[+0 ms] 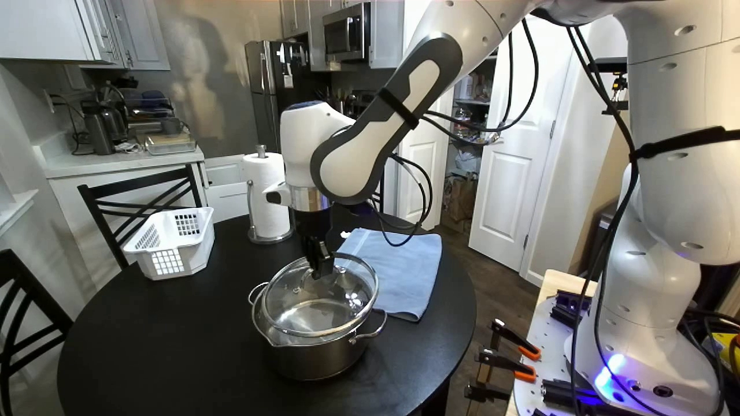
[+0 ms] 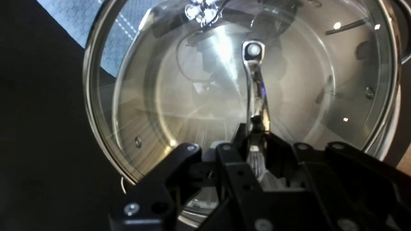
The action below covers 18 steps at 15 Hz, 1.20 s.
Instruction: Lift the lid from the towel and use it to cover the pot
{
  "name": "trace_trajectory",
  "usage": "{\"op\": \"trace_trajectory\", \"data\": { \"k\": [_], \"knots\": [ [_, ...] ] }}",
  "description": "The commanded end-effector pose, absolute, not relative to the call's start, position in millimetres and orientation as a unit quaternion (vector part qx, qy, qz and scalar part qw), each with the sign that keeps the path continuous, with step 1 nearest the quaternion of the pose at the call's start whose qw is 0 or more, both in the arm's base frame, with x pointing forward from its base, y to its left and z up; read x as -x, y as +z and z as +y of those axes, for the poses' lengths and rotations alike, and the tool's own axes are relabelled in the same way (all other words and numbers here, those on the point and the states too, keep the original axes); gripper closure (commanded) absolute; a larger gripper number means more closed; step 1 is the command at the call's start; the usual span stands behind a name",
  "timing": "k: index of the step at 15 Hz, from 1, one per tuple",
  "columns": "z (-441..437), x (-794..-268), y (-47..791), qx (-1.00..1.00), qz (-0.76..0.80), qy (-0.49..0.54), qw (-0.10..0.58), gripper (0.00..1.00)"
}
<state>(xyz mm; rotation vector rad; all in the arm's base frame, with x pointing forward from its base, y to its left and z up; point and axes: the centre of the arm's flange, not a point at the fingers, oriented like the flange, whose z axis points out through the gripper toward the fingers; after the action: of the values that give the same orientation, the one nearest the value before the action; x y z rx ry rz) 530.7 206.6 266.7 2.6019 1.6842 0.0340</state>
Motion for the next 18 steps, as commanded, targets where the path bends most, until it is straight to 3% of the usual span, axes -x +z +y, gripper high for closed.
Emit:
{"op": "trace_trajectory", "data": {
  "k": [1,18],
  "knots": [
    [204.9,-529.2,279.7,-0.827,0.562,0.013,0.003,0.98],
    [204.1,-536.3,273.9,-0.814,0.580,0.031,-0.017,0.98]
  ]
}}
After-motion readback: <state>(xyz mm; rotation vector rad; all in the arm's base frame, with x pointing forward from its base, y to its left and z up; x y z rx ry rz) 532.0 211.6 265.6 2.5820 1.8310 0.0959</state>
